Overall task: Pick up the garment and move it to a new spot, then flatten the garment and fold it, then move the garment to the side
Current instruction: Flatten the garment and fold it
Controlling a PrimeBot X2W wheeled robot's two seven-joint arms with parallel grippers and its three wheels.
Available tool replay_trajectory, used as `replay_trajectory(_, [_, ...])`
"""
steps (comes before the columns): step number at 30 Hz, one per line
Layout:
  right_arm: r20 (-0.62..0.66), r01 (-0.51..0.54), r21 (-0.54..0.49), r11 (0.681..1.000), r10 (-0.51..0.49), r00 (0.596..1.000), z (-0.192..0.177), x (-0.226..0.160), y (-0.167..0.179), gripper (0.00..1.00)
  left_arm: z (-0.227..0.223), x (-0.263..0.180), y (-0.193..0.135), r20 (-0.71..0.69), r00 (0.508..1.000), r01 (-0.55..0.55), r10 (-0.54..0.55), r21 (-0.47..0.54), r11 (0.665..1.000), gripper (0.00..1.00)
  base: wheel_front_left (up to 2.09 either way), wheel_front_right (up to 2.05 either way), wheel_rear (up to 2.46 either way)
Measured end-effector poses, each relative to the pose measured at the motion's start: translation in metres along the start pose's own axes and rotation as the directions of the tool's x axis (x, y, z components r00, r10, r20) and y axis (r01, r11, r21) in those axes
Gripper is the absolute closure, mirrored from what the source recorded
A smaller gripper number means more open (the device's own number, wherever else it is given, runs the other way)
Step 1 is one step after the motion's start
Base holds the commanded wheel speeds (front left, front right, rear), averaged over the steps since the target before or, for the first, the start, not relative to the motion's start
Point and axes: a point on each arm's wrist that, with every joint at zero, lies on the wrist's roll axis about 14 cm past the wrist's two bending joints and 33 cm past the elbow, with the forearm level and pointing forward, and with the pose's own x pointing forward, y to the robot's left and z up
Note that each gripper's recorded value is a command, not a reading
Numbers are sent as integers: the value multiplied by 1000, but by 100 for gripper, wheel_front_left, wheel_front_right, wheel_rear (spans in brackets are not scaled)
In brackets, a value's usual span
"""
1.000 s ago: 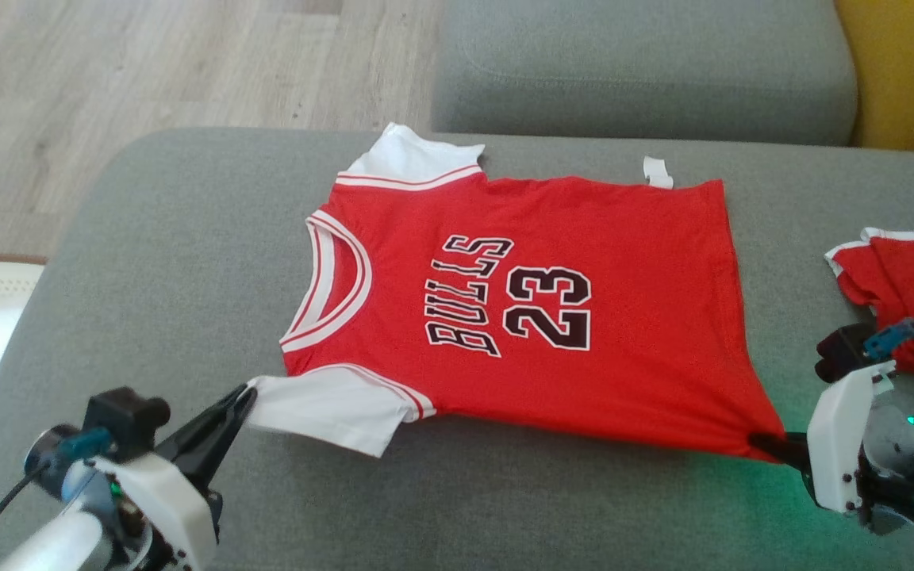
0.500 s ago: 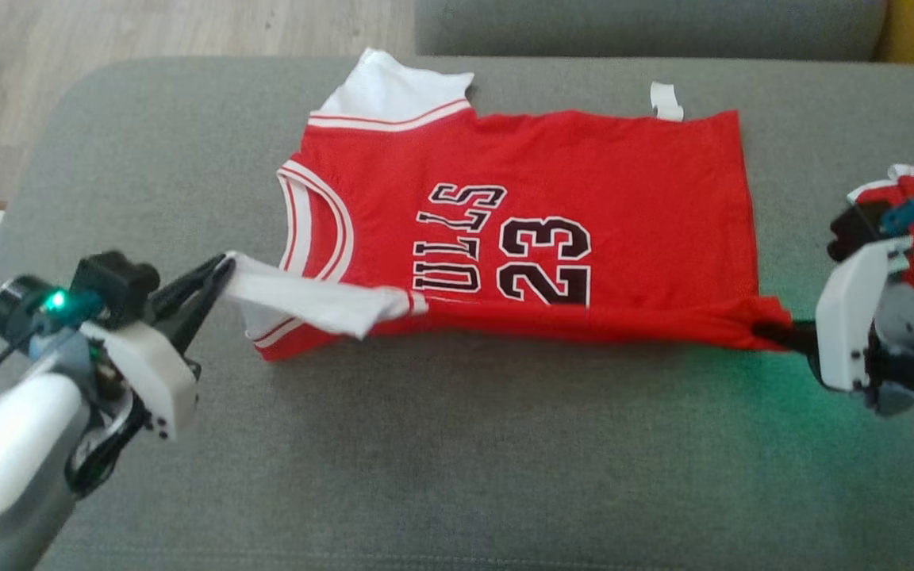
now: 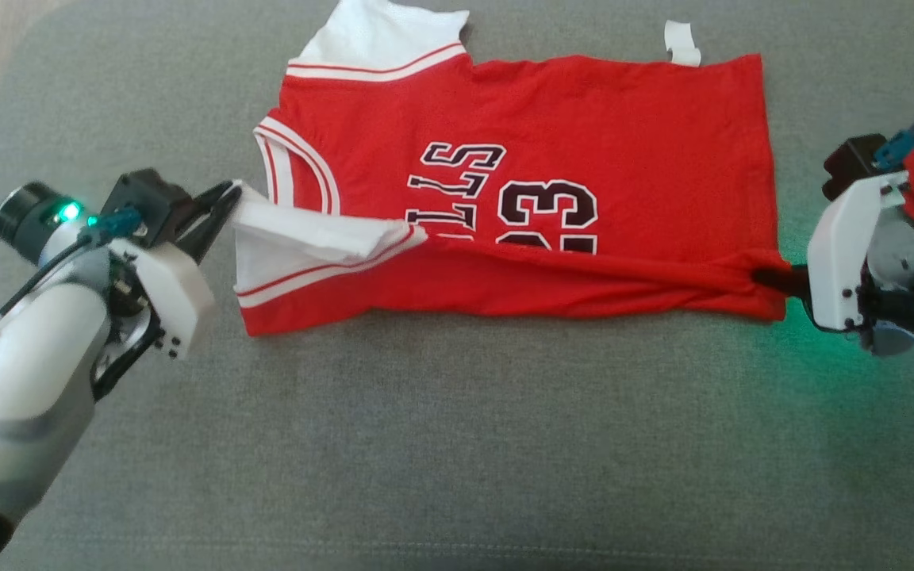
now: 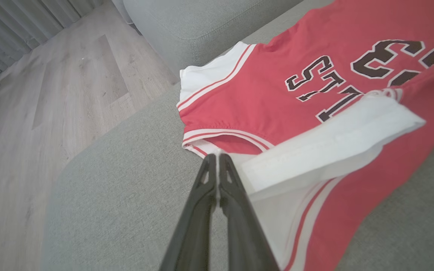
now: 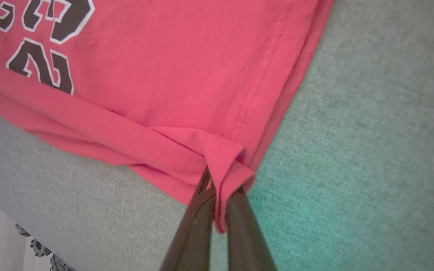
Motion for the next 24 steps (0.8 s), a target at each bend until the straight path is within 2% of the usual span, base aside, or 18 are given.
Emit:
replay_trajectory(4, [-10, -4, 2, 1000, 4, 1000, 4, 7, 0, 100, -2, 11, 1, -6, 1000, 8, -8, 17, 1000, 100, 0, 0, 0])
replay_trajectory(5, [-10, 1, -5, 1000, -1, 1000, 4, 8, -1, 75, -2, 14, 1, -8, 1000, 11, -10, 23, 1000, 100, 0, 0, 0])
replay_trajectory(6, [-2, 7, -14, 1000, -7, 1000, 6, 9, -2, 0, -2, 16, 2, -7, 1000, 11, -11, 27, 1000, 100, 0, 0, 0])
replay_trajectory(7, [22, 13, -22, 1000, -13, 1000, 13, 9, -3, 0, 1, 21, 7, 4, 1000, -4, 4, 29, 1000, 23, 0, 0, 0])
replay_trajectory(8, [37, 13, -16, 1000, -13, 999, 17, 8, -4, 0, 3, 23, 10, 11, 1000, -13, 13, 31, 999, 0, 0, 0, 0])
replay_trajectory(11, [118, 28, -5, 1000, -27, 993, 35, 5, -9, 0, 14, 30, 20, 53, 996, -77, 75, 39, 996, 0, 0, 0, 0])
replay_trajectory(14, [173, 27, 17, 999, -30, 984, 47, 3, -9, 0, 28, 34, 30, 99, 983, -155, 154, -2, 988, 0, 0, 0, 0])
replay_trajectory(18, [357, 60, 4, 998, -57, 932, 76, -11, -14, 0, 64, 30, 48, 204, 942, -251, 266, -98, 963, 0, 0, 0, 0])
replay_trajectory(21, [540, 103, -28, 994, -72, 839, 105, -32, -14, 0, 101, 17, 58, 315, 887, -289, 338, -193, 938, 0, 0, 0, 0])
replay_trajectory(24, [736, 117, -22, 993, -63, 674, 139, -66, -7, 0, 116, -4, 59, 375, 827, -307, 420, -325, 894, 0, 0, 0, 0])
